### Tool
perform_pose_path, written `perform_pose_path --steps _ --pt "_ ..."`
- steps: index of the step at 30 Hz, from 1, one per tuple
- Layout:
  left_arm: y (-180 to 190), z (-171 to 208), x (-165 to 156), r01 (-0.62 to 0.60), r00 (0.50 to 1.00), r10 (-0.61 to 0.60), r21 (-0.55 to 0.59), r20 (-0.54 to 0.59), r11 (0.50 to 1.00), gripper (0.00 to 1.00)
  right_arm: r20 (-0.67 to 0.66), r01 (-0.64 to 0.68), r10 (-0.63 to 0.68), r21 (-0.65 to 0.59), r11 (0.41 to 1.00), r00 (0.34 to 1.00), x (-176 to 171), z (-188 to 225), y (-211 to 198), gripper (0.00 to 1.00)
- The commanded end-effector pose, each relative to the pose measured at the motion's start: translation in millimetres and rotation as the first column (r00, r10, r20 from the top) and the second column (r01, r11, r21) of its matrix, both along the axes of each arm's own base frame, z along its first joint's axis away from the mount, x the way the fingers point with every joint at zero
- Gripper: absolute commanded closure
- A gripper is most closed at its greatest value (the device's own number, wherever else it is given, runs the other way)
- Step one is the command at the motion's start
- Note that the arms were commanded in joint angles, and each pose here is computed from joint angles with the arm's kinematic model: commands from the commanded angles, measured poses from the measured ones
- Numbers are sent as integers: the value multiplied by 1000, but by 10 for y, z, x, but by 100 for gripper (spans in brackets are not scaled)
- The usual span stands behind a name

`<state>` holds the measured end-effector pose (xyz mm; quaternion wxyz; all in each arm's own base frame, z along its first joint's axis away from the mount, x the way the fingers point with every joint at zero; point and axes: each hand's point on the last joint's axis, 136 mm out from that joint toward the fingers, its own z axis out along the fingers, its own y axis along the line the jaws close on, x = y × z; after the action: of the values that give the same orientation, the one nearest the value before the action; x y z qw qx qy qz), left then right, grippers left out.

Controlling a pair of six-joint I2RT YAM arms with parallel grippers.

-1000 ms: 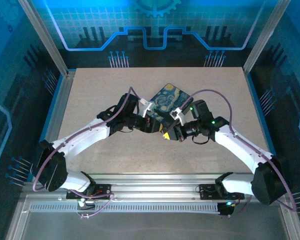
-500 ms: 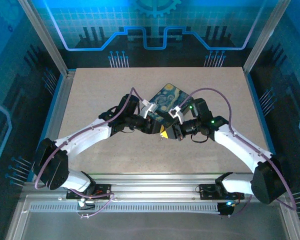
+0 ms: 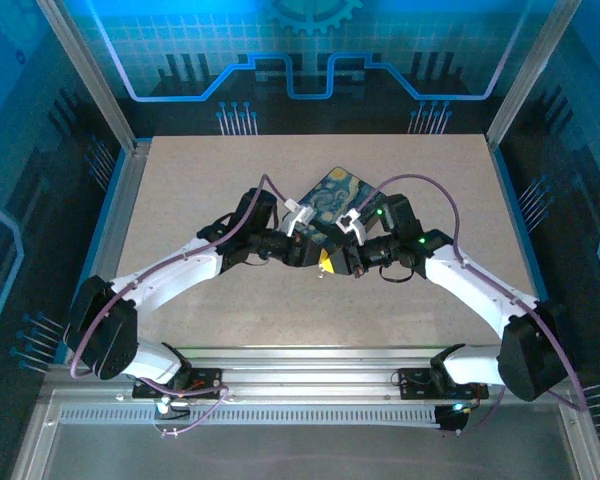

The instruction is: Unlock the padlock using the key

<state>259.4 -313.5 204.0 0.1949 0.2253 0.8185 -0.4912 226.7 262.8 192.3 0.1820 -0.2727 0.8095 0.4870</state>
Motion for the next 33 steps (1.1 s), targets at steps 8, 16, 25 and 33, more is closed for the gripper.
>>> perform_pose_path --steps 8,16,25,33 --pt "62 3 2 -1 999 -2 -64 -52 998 71 -1 8 -8 28 1000 1000 97 26 -5 100" --pt "45 14 -24 18 998 -22 -79 -58 997 77 -7 4 -4 41 999 1000 128 27 18 100" --pt "38 -7 -36 26 997 -31 -85 -64 996 92 -8 11 -11 44 999 1000 142 30 7 100" --pt "72 -79 109 -58 996 54 -57 -73 997 100 -14 27 -27 46 999 1000 169 6 -19 92"
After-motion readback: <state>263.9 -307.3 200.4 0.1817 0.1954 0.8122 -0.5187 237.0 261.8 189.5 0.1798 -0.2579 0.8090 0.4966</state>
